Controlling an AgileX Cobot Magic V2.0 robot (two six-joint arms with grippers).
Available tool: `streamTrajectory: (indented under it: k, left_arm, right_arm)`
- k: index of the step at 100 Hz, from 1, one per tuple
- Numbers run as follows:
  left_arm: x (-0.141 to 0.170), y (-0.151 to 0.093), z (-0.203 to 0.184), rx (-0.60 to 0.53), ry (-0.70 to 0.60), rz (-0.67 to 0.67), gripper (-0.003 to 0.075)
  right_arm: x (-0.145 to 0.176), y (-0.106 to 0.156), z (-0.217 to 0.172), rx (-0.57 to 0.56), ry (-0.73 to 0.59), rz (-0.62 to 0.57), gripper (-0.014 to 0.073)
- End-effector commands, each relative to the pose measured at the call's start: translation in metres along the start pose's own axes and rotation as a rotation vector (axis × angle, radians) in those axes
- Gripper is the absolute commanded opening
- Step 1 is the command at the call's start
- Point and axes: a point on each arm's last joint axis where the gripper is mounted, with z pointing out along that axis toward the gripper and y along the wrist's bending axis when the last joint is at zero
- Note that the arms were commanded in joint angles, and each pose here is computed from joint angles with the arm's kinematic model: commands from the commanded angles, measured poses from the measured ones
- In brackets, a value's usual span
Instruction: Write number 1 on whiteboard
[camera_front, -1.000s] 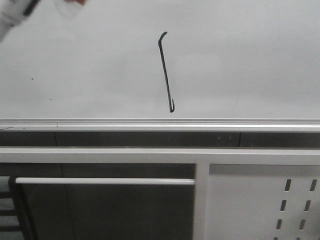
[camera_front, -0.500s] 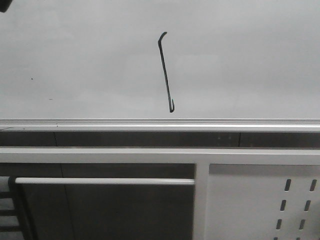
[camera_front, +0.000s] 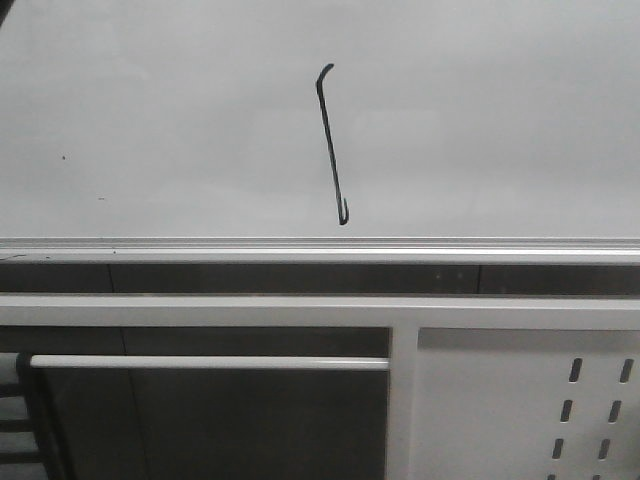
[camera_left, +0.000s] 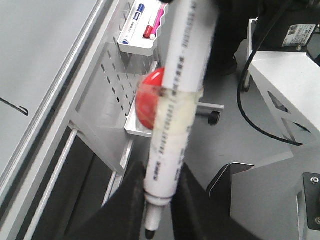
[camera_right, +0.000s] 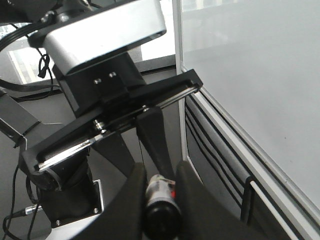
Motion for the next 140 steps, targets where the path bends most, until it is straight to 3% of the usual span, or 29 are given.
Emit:
streamTrajectory:
  k: [1, 20, 27, 34, 46, 56, 69, 78, 85, 98, 114, 140]
  left_arm:
    - [-0.017, 0.006, -0.007, -0.067, -0.114, -0.033, 0.0000]
    - [-0.018, 0.006, -0.007, -0.064, -0.136, -0.051, -0.0018]
    - [-0.019, 0.006, -0.008, -0.068, -0.142, -0.054, -0.0018]
    - [-0.020, 0.007, -0.008, -0.077, -0.153, -0.059, -0.0018]
    - [-0.023, 0.011, -0.008, -0.120, -0.197, -0.080, -0.0018]
    - [-0.022, 0.015, -0.005, -0.155, -0.247, -0.133, -0.0018]
    - [-0.012, 0.017, 0.005, -0.180, -0.286, -0.234, -0.0018]
    - [-0.001, 0.019, 0.013, -0.239, -0.306, -0.281, -0.0018]
    - [0.005, 0.022, 0.017, -0.300, -0.341, -0.337, -0.0018]
    - [0.010, 0.024, 0.020, -0.392, -0.400, -0.396, -0.0018]
    - [0.003, 0.020, 0.027, -0.432, -0.440, -0.374, -0.0018]
    - [-0.006, 0.024, 0.042, -0.643, -0.541, -0.455, -0.0018]
  right_arm:
    - [-0.010, 0.007, -0.003, -0.065, -0.013, 0.002, -0.0053]
    - [-0.010, 0.007, -0.003, -0.068, -0.012, 0.002, -0.0048]
    - [-0.010, 0.007, -0.003, -0.068, -0.012, 0.002, -0.0008]
    - [-0.010, 0.007, -0.003, -0.068, -0.012, 0.002, 0.0106]
    - [-0.010, 0.007, -0.004, -0.062, -0.017, 0.002, 0.0409]
    - [-0.012, 0.006, -0.006, -0.051, -0.032, 0.000, 0.0512]
    - [-0.022, 0.007, -0.023, -0.014, -0.107, -0.013, 0.0470]
    - [-0.029, 0.007, -0.038, 0.017, -0.166, -0.036, 0.0386]
    - [-0.033, 0.007, -0.050, 0.052, -0.215, -0.052, 0.0259]
    - [-0.027, 0.002, -0.070, 0.132, -0.256, -0.071, -0.0083]
    - [-0.006, -0.007, -0.085, 0.230, -0.253, -0.012, -0.0066]
    - [0.017, -0.017, -0.093, 0.324, -0.182, 0.020, -0.0066]
